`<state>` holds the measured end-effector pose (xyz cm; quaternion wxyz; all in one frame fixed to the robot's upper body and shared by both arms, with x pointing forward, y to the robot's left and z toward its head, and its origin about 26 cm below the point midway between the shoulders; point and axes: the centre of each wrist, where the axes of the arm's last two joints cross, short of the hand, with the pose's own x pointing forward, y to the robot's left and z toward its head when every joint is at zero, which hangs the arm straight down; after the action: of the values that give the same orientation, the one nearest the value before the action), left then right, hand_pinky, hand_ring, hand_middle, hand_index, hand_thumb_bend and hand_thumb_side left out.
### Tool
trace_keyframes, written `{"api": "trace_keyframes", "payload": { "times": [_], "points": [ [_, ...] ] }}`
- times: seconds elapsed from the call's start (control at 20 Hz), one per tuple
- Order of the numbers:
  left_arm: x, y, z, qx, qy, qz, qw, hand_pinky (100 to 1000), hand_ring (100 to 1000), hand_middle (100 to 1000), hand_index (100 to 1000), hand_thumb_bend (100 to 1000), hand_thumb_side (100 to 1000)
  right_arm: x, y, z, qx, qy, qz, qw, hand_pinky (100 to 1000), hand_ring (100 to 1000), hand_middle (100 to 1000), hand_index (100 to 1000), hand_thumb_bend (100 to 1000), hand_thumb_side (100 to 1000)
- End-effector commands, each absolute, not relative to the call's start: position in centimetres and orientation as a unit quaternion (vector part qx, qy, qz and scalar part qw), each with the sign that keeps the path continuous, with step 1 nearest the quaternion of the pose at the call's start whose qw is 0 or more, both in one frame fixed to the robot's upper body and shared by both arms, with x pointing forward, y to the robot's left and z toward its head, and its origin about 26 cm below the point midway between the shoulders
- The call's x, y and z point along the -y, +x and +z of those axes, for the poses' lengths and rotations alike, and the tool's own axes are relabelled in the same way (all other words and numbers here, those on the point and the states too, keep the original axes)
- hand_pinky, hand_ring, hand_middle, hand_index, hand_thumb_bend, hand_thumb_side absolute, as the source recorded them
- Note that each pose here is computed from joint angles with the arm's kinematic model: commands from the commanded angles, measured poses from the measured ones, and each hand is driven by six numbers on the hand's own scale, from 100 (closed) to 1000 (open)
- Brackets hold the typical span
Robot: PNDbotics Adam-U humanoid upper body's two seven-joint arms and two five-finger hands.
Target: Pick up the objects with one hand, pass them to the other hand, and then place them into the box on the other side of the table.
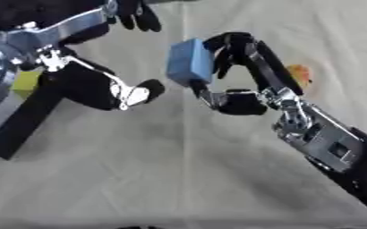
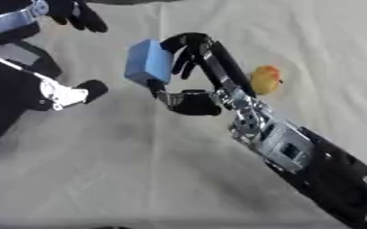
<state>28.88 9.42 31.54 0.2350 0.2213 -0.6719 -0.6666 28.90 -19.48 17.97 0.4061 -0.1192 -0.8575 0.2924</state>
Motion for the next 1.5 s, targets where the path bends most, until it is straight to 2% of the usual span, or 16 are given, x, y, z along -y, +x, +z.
{"api": "trace_keyframes", "payload": {
  "times": [0.05,0.75,1.5],
  "points": [
    [-9.0,29.1,31.9,0.671,0.234,-0.668,0.221,790,766,727,823,453,427,19.5,28.7,18.8,0.863,-0.121,0.303,0.385,434,503,469,550,296,100],
    [-7.4,31.4,29.9,0.660,0.263,-0.669,0.221,786,768,734,834,504,363,19.0,28.6,18.7,0.863,-0.109,0.323,0.374,435,505,470,550,290,100],
    [-6.3,32.1,28.6,0.670,0.244,-0.666,0.219,785,761,720,826,496,385,18.6,28.5,18.6,0.862,-0.094,0.334,0.369,433,506,470,551,287,100]
  ]
}}
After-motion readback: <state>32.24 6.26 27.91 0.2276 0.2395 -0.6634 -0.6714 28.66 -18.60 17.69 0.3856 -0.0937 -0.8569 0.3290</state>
